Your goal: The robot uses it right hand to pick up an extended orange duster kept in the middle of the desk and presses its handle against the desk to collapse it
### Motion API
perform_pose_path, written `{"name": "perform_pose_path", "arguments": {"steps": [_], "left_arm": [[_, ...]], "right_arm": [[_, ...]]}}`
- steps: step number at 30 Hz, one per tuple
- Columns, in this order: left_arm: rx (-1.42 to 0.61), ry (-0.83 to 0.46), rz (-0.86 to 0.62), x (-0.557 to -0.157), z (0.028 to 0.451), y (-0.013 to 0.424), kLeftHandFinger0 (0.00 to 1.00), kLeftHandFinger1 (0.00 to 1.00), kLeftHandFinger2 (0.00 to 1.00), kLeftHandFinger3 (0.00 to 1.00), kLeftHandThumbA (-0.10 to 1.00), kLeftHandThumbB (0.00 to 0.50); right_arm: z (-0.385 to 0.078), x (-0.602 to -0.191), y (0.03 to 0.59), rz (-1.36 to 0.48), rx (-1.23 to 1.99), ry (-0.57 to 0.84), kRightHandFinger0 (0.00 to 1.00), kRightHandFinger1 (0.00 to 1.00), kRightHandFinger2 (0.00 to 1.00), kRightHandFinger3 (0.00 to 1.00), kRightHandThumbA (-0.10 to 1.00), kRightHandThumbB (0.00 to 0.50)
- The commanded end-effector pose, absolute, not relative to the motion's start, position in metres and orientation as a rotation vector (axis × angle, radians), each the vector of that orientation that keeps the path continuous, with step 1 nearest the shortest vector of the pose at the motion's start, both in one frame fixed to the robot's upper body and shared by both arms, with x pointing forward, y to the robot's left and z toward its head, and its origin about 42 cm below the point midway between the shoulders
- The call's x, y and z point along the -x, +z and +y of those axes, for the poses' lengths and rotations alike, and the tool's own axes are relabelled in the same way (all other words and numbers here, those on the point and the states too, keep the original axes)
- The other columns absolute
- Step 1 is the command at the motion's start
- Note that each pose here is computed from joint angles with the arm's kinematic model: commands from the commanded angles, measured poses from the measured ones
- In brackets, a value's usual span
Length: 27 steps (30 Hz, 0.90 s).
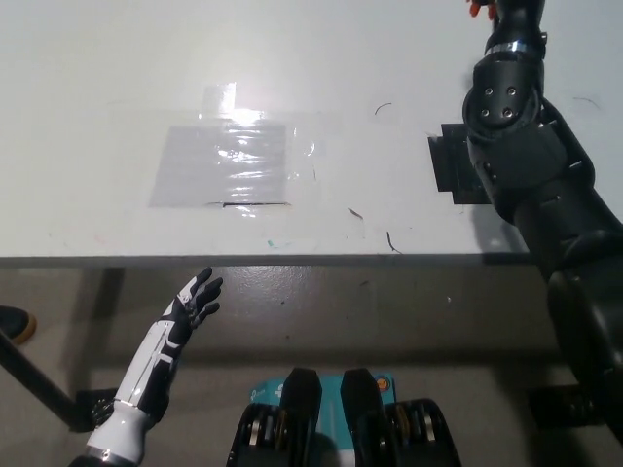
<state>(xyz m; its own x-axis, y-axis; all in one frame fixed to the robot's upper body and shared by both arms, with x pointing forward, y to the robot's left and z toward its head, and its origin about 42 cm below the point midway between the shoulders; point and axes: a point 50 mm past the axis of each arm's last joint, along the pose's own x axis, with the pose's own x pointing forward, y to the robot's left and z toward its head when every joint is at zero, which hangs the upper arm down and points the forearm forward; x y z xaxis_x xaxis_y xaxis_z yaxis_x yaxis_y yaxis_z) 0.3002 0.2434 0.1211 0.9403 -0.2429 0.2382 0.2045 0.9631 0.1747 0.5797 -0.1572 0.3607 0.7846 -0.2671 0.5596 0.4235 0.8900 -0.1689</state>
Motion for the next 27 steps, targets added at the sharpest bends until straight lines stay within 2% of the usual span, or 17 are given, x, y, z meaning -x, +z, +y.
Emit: {"name": "perform_pose_path", "arguments": {"steps": [1, 5, 7, 9, 16, 18, 22, 24, 27], "left_arm": [[-0.172, -0.24, -0.299, -0.299, 0.248, 0.13, 1.0, 1.0, 1.0, 1.0, 1.0, 0.111], [-0.167, -0.24, -0.302, -0.299, 0.248, 0.13, 1.0, 1.0, 1.0, 1.0, 1.0, 0.108], [-0.172, -0.24, -0.313, -0.3, 0.248, 0.128, 1.0, 1.0, 1.0, 1.0, 1.0, 0.105], [-0.166, -0.244, -0.307, -0.299, 0.249, 0.127, 1.0, 1.0, 1.0, 1.0, 1.0, 0.11], [-0.163, -0.245, -0.315, -0.3, 0.248, 0.128, 1.0, 1.0, 1.0, 1.0, 1.0, 0.105], [-0.162, -0.248, -0.322, -0.301, 0.247, 0.129, 1.0, 1.0, 1.0, 1.0, 1.0, 0.083], [-0.16, -0.246, -0.318, -0.301, 0.247, 0.128, 1.0, 1.0, 1.0, 1.0, 1.0, 0.092], [-0.152, -0.25, -0.318, -0.302, 0.246, 0.129, 1.0, 1.0, 1.0, 1.0, 1.0, 0.102], [-0.16, -0.249, -0.319, -0.302, 0.247, 0.13, 1.0, 1.0, 1.0, 1.0, 1.0, 0.092]], "right_arm": [[-0.16, -0.577, 0.4, -0.694, 0.193, -0.463, 0.0, 0.1, 0.5, 0.6, -0.1, 0.106], [-0.16, -0.577, 0.4, -0.689, 0.179, -0.463, 0.0, 0.1, 0.5, 0.6, -0.1, 0.105], [-0.161, -0.577, 0.401, -0.673, 0.13, -0.462, 0.0, 0.07, 0.45, 0.54, -0.1, 0.108], [-0.161, -0.577, 0.399, -0.671, 0.12, -0.472, 0.0, 0.07, 0.44, 0.51, -0.1, 0.111], [-0.164, -0.576, 0.387, -0.652, 0.122, -0.48, 0.0, 0.06, 0.44, 0.51, -0.1, 0.104], [-0.164, -0.575, 0.375, -0.623, 0.124, -0.476, 0.0, 0.04, 0.42, 0.5, -0.1, 0.098], [-0.164, -0.575, 0.369, -0.615, 0.132, -0.484, 0.0, 0.04, 0.42, 0.49, -0.1, 0.105], [-0.166, -0.574, 0.36, -0.59, 0.13, -0.483, 0.0, 0.02, 0.38, 0.44, -0.1, 0.104], [-0.167, -0.573, 0.342, -0.543, 0.129, -0.477, 0.0, 0.0, 0.35, 0.46, -0.1, 0.111]]}}
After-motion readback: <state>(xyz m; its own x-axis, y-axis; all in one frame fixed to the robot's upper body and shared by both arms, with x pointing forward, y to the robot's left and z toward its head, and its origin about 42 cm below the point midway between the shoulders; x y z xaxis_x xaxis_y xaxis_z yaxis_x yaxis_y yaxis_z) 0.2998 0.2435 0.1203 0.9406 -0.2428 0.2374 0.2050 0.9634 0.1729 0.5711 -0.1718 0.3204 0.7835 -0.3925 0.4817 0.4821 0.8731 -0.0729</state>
